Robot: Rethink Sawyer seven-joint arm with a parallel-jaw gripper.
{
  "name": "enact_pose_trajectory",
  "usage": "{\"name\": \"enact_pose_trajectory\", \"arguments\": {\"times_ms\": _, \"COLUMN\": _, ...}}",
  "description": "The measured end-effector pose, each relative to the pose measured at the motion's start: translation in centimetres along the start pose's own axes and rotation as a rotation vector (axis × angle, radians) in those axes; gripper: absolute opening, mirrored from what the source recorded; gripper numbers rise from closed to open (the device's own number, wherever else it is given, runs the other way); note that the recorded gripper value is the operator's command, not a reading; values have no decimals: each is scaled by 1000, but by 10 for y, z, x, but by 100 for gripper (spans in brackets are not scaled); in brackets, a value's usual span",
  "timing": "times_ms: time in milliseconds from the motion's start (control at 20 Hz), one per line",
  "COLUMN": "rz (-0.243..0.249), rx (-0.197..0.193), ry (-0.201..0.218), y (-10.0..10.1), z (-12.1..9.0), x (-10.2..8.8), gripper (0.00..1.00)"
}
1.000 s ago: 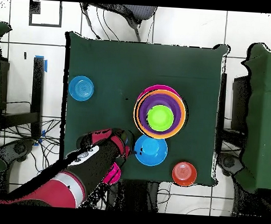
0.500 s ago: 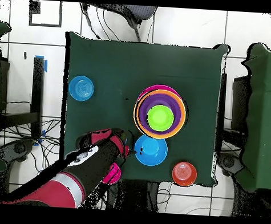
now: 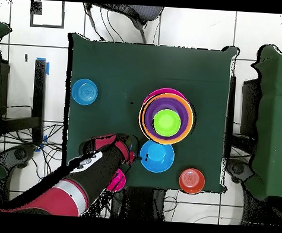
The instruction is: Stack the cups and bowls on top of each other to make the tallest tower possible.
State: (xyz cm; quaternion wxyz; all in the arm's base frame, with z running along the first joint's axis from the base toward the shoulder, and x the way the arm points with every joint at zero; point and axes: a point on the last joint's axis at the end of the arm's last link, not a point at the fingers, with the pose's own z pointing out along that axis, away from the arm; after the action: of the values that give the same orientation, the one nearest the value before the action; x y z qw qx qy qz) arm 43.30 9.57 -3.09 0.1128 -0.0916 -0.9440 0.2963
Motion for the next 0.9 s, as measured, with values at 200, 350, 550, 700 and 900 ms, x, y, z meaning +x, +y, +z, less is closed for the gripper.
{"name": "enact_pose_trajectory", "arguments": {"times_ms": 200, "rz": 0, "rx": -4, "ry": -8, "y": 0, "z": 0, "x": -1, "gripper": 100}}
{"name": "enact_pose_trajectory", "arguments": {"times_ms": 350, "rz": 1, "rx": -5, "ry": -13, "y": 0, "z": 0, "x": -2, "gripper": 100}}
{"name": "enact_pose_trajectory", "arguments": {"times_ms": 550, "rz": 4, "rx": -5, "ry": -12, "y": -2, "z": 1, "x": -3, "gripper": 100}}
{"name": "enact_pose_trajectory", "arguments": {"times_ms": 700, "rz": 7, "rx": -5, "ry": -10, "y": -3, "z": 1, "x": -3, "gripper": 100}}
{"name": "enact_pose_trajectory", "arguments": {"times_ms": 900, "rz": 12, "rx": -8, "ry": -15, "y": -5, "z": 3, "x": -6, "gripper": 100}}
